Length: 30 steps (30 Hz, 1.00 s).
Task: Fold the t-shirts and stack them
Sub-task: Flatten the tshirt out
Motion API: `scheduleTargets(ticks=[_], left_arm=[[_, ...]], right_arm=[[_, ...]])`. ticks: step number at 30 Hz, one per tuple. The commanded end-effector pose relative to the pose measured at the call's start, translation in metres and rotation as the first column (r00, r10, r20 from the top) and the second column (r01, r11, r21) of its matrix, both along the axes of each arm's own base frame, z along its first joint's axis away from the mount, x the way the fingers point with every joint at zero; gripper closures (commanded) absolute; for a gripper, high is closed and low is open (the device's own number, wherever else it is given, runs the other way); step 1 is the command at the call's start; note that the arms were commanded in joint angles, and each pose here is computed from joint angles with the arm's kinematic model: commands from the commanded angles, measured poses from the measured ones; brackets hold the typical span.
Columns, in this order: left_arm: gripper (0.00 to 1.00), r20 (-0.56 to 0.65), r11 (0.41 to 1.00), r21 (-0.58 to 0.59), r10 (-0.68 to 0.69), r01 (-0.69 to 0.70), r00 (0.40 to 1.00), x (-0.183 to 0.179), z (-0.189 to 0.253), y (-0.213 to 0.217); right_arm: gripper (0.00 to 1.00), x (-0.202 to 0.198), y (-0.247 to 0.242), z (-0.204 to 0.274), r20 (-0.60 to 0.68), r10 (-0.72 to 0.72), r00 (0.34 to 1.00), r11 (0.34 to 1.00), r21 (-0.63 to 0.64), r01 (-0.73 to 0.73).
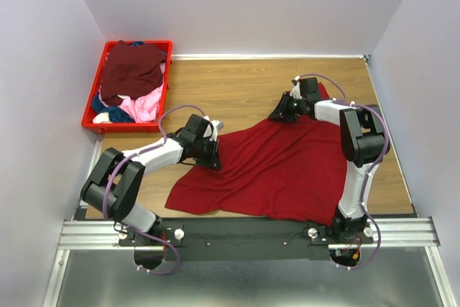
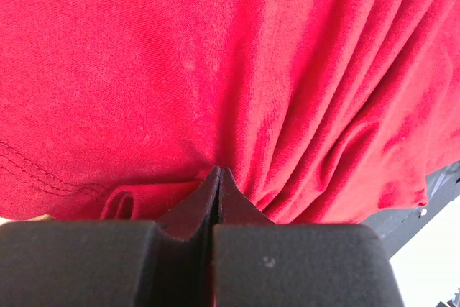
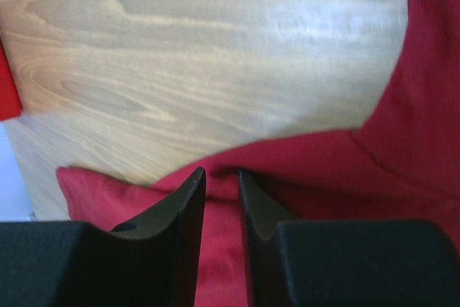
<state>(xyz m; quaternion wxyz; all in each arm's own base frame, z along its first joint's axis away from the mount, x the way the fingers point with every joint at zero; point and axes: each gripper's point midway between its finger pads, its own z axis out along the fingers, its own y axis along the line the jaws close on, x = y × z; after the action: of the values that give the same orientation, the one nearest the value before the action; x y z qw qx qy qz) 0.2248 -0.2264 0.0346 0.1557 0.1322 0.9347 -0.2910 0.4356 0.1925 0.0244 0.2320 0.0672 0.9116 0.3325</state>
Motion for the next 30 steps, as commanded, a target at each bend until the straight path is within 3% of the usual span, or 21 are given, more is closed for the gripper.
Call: scheduleTargets(ticks=[1,7,14,16,19,21,28,30], left_arm=[[0.95,0.009,1.0,0.019,-0.002,0.002,1.0,0.0,-0.005,0.002],[0.97,0.058,0.998,0.046,0.048,-0.051,0.997,0.029,-0.002,0.01],[0.98,0.133,0.997,0.029,0.068,-0.073,0.989,0.106,0.016,-0.004],[0.98,0.097,0.999,0.014,0.04,-0.042,0.994,0.108,0.006,-0.013],[1.0,0.081,1.0,0.01,0.024,-0.024,0.996,0.109,0.001,-0.017],[1.0,0.047,1.0,-0.006,-0.008,0.008,0.999,0.089,-0.003,-0.02],[1.0,-0.1,0.964,-0.166,-0.225,0.207,0.969,-0.054,-0.002,-0.052],[1.0,-0.121,0.968,-0.183,-0.198,0.174,0.973,-0.071,0.0,-0.045]], right_arm=[[0.68,0.003,-0.002,-0.03,-0.067,-0.036,0.997,0.999,-0.042,0.033],[0.68,0.046,-0.046,-0.039,-0.027,-0.292,0.956,0.945,-0.162,0.284],[0.68,0.069,-0.143,-0.039,-0.041,-0.612,0.79,0.783,-0.174,0.597],[0.68,0.066,-0.149,-0.028,-0.025,-0.635,0.772,0.764,-0.167,0.623],[0.68,0.054,-0.137,-0.024,-0.043,-0.583,0.811,0.809,-0.126,0.574],[0.68,0.043,-0.119,-0.025,-0.072,-0.5,0.863,0.866,-0.08,0.494],[0.68,0.017,-0.113,-0.034,-0.087,-0.437,0.895,0.898,-0.107,0.428],[0.68,0.017,-0.11,-0.029,-0.067,-0.394,0.917,0.917,-0.099,0.387]])
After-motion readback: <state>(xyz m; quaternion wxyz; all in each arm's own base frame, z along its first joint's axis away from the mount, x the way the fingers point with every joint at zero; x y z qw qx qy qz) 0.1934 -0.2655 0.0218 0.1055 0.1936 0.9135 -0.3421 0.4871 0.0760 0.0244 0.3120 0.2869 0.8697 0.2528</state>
